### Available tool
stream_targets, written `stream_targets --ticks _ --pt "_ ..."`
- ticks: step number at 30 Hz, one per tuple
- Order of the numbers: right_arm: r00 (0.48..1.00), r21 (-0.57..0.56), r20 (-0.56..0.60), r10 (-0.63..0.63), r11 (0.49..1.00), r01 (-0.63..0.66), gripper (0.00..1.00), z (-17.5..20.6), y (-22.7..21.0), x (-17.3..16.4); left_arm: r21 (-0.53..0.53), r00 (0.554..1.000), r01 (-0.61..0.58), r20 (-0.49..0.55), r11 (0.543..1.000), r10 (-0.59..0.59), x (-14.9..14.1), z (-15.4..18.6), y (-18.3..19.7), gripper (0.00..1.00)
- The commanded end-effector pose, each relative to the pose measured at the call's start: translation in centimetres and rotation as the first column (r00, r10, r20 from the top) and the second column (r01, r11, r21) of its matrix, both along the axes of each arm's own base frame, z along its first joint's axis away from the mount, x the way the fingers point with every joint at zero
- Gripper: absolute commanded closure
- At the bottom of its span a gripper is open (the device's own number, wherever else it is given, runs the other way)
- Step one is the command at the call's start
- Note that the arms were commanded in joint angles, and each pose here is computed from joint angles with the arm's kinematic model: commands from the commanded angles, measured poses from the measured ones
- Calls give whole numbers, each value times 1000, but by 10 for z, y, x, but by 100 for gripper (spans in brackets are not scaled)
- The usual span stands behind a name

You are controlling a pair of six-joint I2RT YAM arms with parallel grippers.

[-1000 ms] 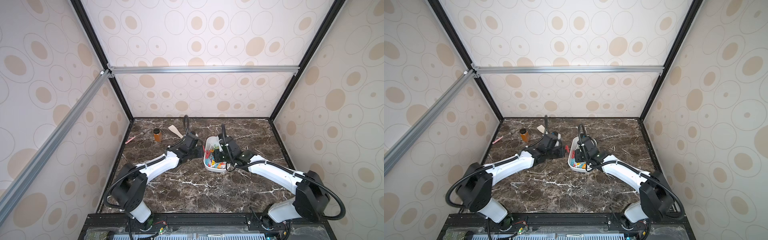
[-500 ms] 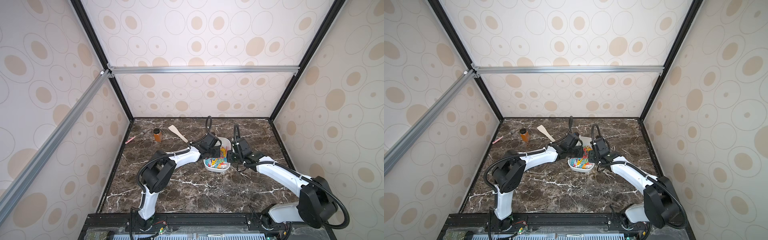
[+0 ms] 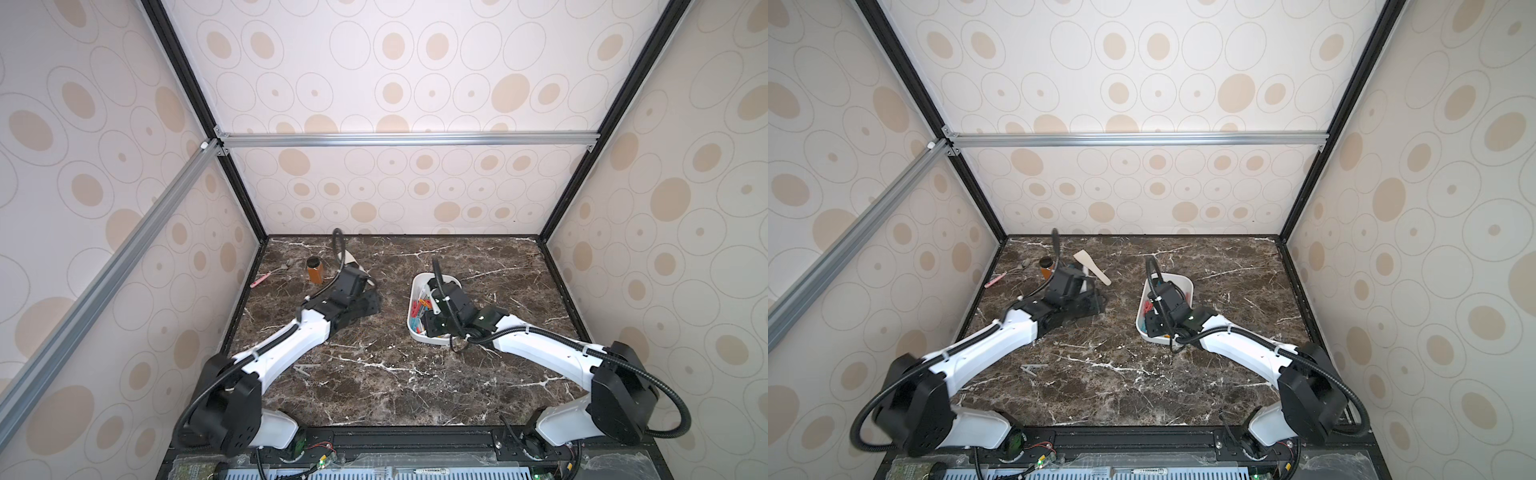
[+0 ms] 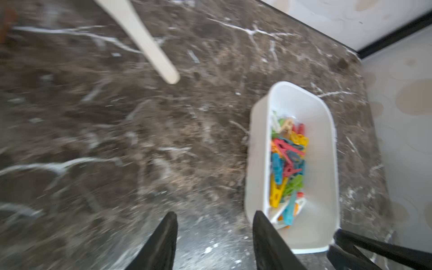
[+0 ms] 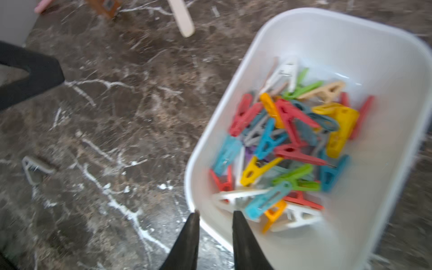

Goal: Put the clothespins into the storage box
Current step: Place the clothespin in the storage box, then pick up the clothespin from the center of the board.

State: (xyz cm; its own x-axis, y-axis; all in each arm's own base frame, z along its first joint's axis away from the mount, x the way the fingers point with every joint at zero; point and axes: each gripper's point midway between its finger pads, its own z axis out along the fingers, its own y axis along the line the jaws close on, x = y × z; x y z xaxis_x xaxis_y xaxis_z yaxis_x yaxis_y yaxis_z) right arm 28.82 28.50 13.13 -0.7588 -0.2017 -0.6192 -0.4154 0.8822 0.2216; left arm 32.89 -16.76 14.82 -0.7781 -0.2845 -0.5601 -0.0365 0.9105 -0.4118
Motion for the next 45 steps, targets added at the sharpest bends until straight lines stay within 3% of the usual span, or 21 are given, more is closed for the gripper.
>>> stream_targets --ticks 1,5,11,17,26,37,45 --pt "991 9 4 137 990 -137 73 -3 45 -17 83 973 -156 -157 984 168 -52 -46 57 40" --pt "977 40 -18 211 977 -210 73 -11 85 -31 52 912 -346 -215 937 349 -90 -69 96 34" --pt "970 67 -16 244 968 -243 73 -10 109 -32 204 837 -463 -221 863 501 -119 -84 138 32" --pt "971 33 2 238 971 -238 73 -11 104 -28 145 846 -433 -275 890 457 -116 -108 128 38" --pt "973 16 -8 230 973 -230 73 -20 97 -31 201 845 -432 -251 879 473 -108 -112 137 42" --pt "980 -2 18 200 980 -200 73 -17 90 -27 261 837 -429 -245 865 490 -109 -125 152 55" --pt "990 -48 79 117 992 -113 73 -10 70 -16 275 817 -440 -273 855 508 -115 -138 157 60"
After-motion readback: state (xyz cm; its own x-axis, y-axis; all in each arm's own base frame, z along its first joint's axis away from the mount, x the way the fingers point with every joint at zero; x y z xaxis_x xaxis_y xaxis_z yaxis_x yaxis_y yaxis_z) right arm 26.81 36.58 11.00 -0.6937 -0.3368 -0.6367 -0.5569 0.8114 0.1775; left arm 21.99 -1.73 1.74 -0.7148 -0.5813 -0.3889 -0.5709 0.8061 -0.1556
